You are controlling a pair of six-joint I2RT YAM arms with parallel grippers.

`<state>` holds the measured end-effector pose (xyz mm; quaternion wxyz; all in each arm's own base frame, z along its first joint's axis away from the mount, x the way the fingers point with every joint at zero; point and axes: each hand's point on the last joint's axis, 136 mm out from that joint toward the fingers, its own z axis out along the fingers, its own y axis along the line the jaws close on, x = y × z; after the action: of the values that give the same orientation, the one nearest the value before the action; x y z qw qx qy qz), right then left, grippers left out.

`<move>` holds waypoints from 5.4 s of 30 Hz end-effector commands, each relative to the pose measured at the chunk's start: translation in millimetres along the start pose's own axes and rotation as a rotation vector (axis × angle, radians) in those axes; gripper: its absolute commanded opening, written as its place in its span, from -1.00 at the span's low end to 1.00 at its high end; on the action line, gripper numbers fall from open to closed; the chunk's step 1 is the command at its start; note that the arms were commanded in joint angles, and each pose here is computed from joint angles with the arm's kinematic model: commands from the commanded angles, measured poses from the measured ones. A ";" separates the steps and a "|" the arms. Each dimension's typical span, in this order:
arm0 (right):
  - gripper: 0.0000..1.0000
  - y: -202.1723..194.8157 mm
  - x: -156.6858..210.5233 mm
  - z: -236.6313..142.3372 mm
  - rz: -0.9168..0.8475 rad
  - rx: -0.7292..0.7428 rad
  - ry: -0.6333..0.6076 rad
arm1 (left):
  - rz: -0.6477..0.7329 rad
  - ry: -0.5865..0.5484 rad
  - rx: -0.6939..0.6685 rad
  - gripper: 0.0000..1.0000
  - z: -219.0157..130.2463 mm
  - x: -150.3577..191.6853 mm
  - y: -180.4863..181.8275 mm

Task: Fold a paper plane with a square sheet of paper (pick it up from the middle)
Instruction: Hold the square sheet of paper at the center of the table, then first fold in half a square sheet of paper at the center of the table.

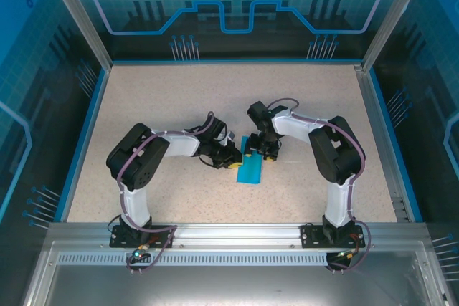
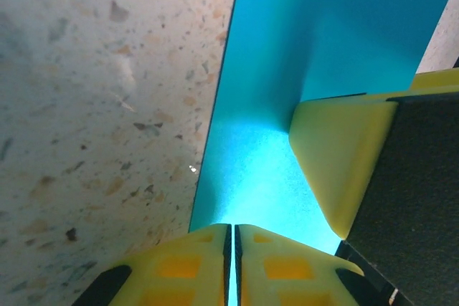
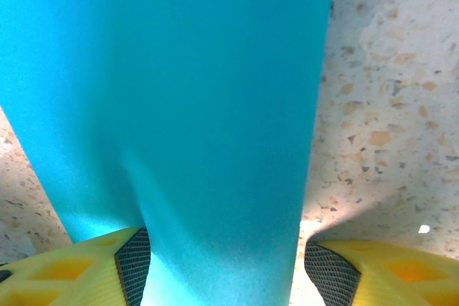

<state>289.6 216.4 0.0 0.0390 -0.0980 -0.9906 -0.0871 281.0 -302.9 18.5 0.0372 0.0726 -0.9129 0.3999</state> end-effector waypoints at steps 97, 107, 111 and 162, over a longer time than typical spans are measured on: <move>-0.54 -23.3 -16.7 -39.7 -0.198 -0.545 -0.303 | -0.149 0.030 -0.474 -0.92 15.6 30.6 111.5; -0.54 33.8 -9.0 -46.2 -0.304 -0.565 -0.277 | -0.145 0.029 -0.472 -0.92 15.5 29.6 107.2; -0.56 28.4 -12.8 -29.1 -0.283 -0.538 -0.251 | -0.148 0.030 -0.474 -0.92 15.3 30.4 107.2; -0.54 16.0 -96.1 -20.5 -0.092 -0.579 -0.360 | -0.160 0.061 -0.500 -0.93 17.0 41.9 120.9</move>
<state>380.7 218.5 19.7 -0.1641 -0.0682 -0.9220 -0.3440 277.3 -303.5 6.2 0.0345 0.0686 -0.9374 0.3398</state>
